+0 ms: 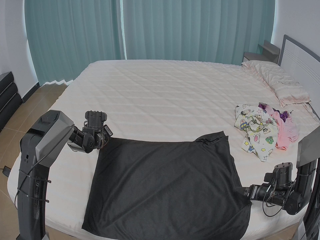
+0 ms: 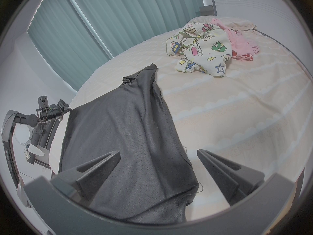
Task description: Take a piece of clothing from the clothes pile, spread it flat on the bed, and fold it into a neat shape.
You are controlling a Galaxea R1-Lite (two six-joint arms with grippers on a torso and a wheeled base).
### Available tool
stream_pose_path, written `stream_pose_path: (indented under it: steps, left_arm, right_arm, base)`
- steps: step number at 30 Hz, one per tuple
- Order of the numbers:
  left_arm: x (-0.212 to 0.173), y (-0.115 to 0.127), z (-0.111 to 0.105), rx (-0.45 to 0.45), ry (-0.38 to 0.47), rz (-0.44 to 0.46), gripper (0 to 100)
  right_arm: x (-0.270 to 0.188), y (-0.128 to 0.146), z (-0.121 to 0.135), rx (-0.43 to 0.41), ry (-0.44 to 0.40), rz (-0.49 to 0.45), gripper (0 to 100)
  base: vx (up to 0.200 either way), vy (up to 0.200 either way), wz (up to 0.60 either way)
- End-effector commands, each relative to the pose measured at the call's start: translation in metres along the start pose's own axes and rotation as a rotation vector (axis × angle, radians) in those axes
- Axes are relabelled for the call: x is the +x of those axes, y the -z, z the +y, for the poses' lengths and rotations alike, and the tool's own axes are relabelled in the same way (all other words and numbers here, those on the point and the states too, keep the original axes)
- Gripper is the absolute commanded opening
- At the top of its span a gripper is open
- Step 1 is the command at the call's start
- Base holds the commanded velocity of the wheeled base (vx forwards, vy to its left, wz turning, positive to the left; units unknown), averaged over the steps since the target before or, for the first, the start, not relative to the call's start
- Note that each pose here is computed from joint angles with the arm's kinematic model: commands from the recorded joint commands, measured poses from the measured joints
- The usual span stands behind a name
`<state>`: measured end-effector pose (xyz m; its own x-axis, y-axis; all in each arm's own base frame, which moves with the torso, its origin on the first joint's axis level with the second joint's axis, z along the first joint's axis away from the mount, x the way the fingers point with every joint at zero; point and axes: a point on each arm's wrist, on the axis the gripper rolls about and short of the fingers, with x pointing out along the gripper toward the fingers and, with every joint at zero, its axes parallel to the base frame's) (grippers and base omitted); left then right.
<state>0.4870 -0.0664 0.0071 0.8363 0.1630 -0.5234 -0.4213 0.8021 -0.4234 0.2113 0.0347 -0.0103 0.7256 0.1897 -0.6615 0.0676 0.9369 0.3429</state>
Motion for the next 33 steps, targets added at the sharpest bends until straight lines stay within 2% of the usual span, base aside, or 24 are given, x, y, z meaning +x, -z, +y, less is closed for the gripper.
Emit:
stream_pose_path:
  steps: [1, 14, 15, 19, 21, 24, 29, 33]
  left_arm:
    - [0.007, -0.016, 0.002, -0.021, 0.003, -0.041, 0]
    - [0.03, -0.013, 0.011, 0.005, -0.008, -0.055, 0]
    - [0.03, -0.014, 0.01, 0.003, -0.005, -0.057, 100]
    - [0.026, -0.016, 0.01, -0.005, -0.007, -0.056, 100]
    - [0.012, -0.026, 0.01, -0.02, -0.012, -0.056, 100]
    - [-0.015, -0.035, 0.014, -0.045, -0.012, -0.018, 100]
    - [-0.08, -0.032, 0.029, -0.078, 0.045, 0.121, 100]
    - [-0.139, -0.015, 0.053, -0.096, 0.107, 0.24, 100]
  right_arm:
    - [-0.003, 0.003, -0.001, 0.001, 0.008, 0.017, 100]
    - [-0.003, -0.001, -0.001, 0.005, 0.004, -0.008, 100]
    - [-0.003, -0.002, 0.0, 0.004, -0.001, -0.019, 100]
    - [-0.004, -0.009, 0.001, 0.012, -0.026, -0.086, 100]
    - [-0.004, -0.013, -0.002, 0.021, -0.029, -0.117, 100]
    - [-0.004, -0.014, -0.004, 0.031, -0.023, -0.117, 100]
    - [-0.003, -0.01, -0.008, 0.048, -0.027, -0.083, 100]
    - [-0.002, -0.006, -0.012, 0.057, -0.004, -0.044, 100]
  base:
    - [0.0, 0.0, 0.0]
    - [0.0, 0.0, 0.0]
    - [0.0, 0.0, 0.0]
    - [0.0, 0.0, 0.0]
    - [0.0, 0.0, 0.0]
    - [0.0, 0.0, 0.0]
    - [0.0, 0.0, 0.0]
    - [0.0, 0.0, 0.0]
